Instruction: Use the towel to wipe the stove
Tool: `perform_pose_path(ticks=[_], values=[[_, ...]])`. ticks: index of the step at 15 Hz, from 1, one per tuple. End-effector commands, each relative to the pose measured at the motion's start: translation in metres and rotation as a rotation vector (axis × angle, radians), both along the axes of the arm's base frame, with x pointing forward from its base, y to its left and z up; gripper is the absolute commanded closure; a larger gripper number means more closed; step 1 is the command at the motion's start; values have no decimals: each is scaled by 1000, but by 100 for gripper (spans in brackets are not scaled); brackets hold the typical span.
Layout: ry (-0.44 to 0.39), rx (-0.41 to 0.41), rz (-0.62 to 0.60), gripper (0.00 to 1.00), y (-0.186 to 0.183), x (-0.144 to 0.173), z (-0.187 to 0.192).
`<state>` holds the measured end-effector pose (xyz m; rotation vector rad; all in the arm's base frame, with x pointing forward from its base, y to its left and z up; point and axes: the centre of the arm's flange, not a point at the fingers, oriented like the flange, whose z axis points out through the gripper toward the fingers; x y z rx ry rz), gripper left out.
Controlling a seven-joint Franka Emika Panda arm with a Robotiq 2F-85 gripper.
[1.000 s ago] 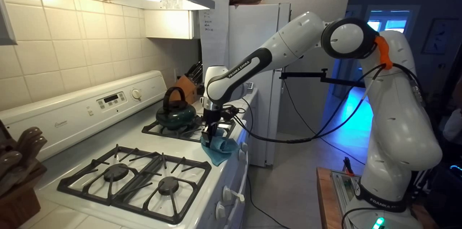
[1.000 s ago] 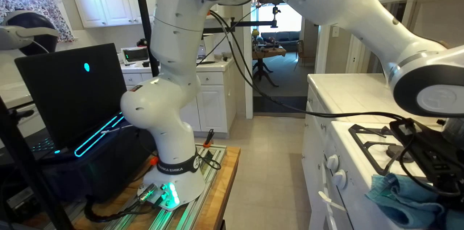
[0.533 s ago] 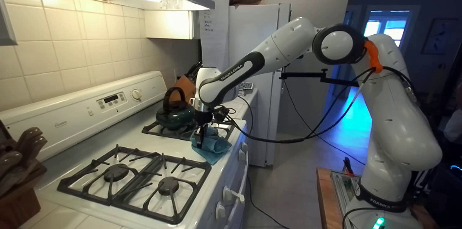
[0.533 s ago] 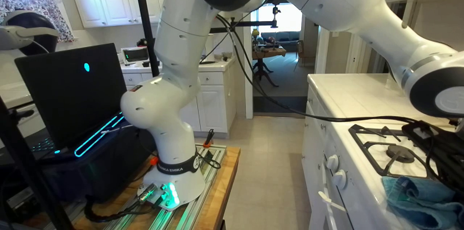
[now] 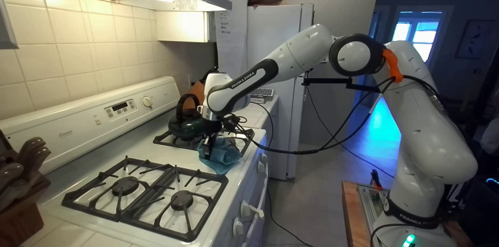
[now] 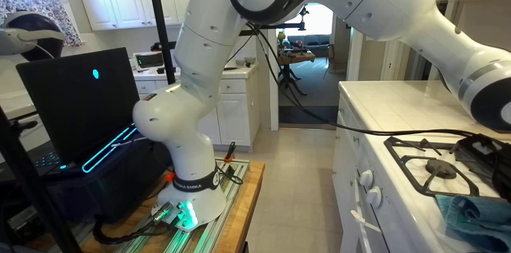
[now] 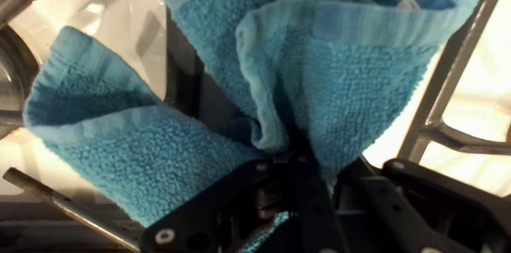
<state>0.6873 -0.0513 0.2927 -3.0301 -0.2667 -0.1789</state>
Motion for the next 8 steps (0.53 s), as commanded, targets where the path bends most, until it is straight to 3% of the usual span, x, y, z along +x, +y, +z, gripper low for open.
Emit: perform_pose_path(ticks=[1, 8], values=[[66, 8, -18, 98, 12, -1, -4], [182, 21, -29, 98, 22, -46, -2]])
